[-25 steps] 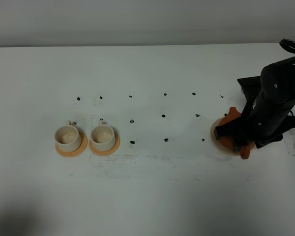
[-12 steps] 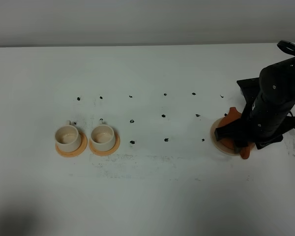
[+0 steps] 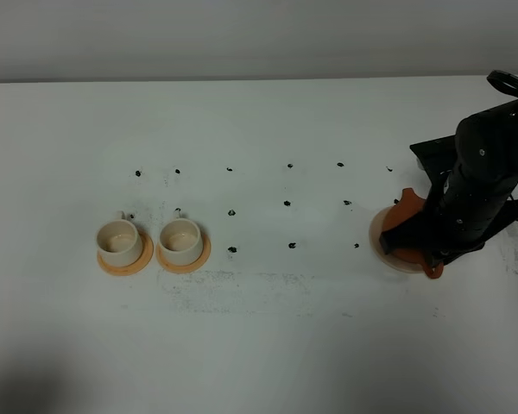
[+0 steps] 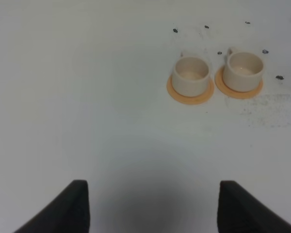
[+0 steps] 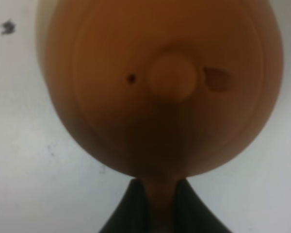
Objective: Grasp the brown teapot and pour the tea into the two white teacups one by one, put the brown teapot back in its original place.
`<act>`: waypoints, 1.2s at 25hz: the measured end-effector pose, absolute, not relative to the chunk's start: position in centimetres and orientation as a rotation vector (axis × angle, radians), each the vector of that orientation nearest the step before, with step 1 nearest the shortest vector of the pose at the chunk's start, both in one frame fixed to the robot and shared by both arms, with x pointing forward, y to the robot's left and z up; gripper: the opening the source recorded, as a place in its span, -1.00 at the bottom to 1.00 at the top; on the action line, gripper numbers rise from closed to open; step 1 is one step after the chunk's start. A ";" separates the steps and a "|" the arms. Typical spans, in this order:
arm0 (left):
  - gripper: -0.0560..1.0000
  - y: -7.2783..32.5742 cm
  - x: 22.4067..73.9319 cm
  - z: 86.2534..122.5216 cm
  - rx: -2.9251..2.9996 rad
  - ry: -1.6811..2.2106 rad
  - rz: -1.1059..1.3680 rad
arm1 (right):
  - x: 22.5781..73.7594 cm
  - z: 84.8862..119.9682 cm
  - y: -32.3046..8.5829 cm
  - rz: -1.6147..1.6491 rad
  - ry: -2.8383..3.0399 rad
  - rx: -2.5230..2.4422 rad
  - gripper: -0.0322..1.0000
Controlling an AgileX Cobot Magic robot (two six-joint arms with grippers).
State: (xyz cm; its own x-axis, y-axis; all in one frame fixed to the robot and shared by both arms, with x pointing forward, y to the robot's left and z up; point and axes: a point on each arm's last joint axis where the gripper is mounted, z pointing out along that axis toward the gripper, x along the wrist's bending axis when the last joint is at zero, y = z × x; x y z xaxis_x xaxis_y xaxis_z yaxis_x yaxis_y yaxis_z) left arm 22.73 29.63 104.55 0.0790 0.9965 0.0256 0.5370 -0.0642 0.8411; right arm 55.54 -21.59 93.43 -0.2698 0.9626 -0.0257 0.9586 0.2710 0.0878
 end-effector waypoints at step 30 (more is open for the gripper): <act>0.21 29.6 22.7 104.5 1.686 1.534 0.867 | 52.6 98.1 -17.8 0.403 2.461 1.404 -0.71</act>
